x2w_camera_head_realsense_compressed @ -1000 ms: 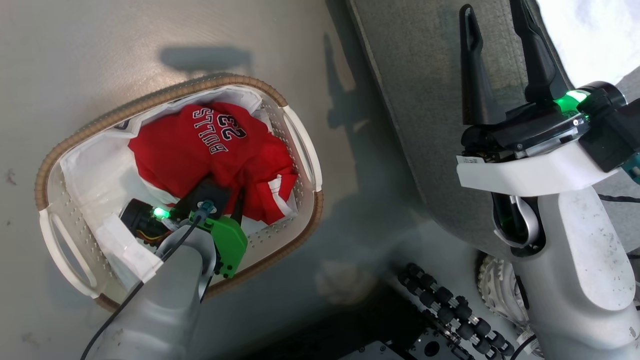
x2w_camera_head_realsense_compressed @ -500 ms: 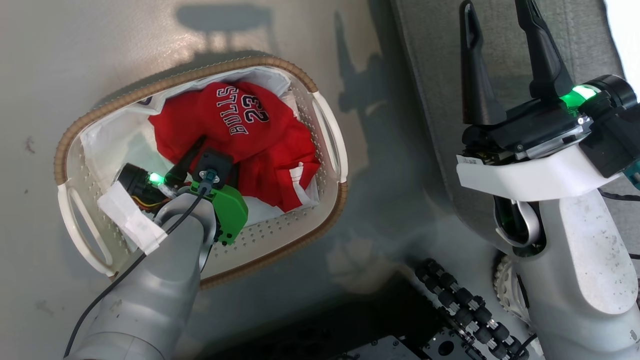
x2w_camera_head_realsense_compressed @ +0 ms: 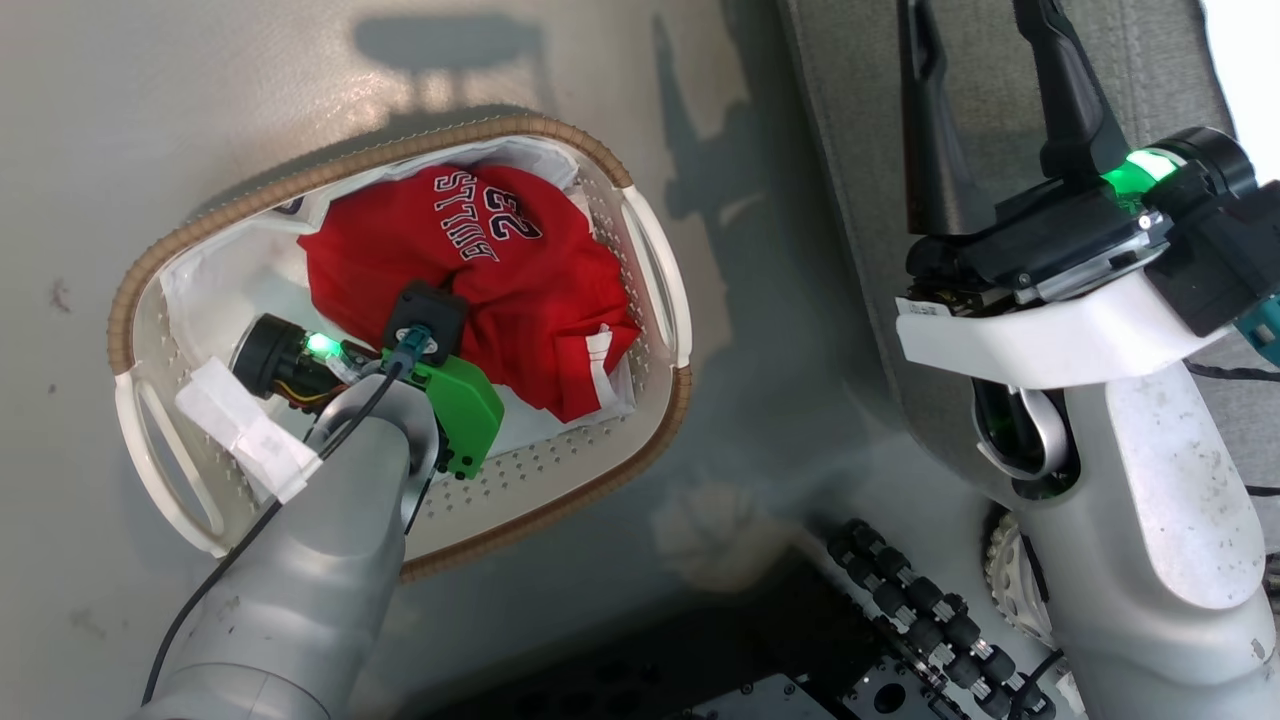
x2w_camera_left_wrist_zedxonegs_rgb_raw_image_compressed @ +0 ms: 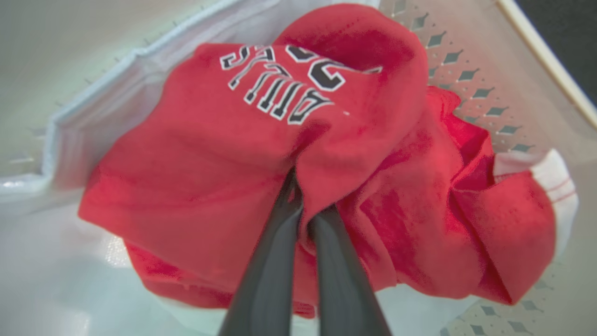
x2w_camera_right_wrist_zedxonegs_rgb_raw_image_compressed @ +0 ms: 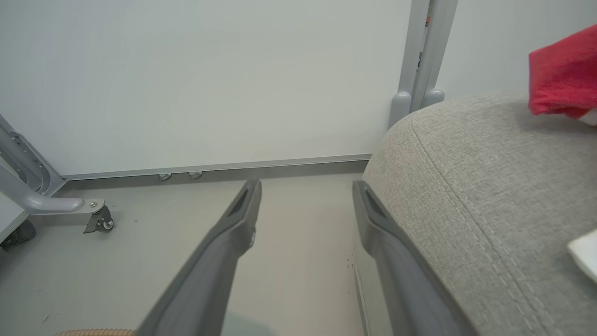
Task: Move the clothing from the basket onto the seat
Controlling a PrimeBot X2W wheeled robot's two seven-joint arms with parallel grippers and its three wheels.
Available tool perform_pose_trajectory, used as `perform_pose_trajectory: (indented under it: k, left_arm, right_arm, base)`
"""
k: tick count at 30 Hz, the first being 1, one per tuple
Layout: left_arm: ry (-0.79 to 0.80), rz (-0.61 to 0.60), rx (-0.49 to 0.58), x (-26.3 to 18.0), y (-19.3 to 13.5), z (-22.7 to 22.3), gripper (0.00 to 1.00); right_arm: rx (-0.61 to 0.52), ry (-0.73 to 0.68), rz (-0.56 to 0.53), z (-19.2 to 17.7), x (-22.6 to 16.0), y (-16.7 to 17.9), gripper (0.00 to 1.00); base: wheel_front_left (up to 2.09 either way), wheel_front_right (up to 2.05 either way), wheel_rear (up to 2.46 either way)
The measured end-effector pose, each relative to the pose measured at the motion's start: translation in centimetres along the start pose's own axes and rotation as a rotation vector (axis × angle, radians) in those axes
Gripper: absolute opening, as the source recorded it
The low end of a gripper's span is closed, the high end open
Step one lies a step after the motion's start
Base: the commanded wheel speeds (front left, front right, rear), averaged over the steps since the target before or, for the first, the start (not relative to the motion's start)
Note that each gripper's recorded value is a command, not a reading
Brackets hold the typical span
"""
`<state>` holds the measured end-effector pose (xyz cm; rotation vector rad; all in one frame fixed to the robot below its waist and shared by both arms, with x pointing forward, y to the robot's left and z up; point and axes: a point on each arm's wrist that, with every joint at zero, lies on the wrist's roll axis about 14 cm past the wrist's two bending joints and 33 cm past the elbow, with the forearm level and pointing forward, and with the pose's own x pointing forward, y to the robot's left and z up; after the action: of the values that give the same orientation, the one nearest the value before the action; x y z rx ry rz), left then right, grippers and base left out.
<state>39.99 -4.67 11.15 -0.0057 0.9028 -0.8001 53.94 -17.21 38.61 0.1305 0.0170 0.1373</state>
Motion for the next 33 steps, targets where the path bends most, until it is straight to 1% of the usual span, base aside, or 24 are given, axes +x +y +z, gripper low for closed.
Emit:
perform_pose_trajectory:
  k: [5,7,10,14,24,33]
  left_arm:
    - [-0.047,0.004,-0.011,-0.7,-0.5,1.5,0.00]
    - [-0.064,0.006,-0.003,-1.3,-0.7,2.1,0.00]
    - [-0.105,0.032,-0.029,-2.5,-0.5,3.5,0.00]
    - [-0.150,0.049,-0.028,-4.2,-0.8,5.0,0.00]
    - [-0.323,0.098,-0.030,-10.1,-2.0,10.1,0.00]
    - [-0.498,0.170,-0.042,-16.4,-2.3,13.9,0.00]
  right_arm:
    - [0.001,-0.007,0.001,1.0,-0.1,0.1,1.00]
    - [0.001,-0.014,0.001,1.6,-0.3,0.2,1.00]
    - [0.003,-0.029,0.005,2.8,-0.5,0.5,1.00]
    - [0.009,-0.037,0.010,4.0,-1.2,1.1,1.00]
    - [0.021,-0.064,0.011,7.2,-3.8,2.4,1.00]
    - [0.034,-0.067,0.046,8.6,-6.3,4.7,1.00]
  base:
    - [0.00,0.00,0.00]
    - [0.00,0.00,0.00]
    - [0.00,0.00,0.00]
    - [0.00,0.00,0.00]
    - [0.00,0.00,0.00]
    - [0.00,0.00,0.00]
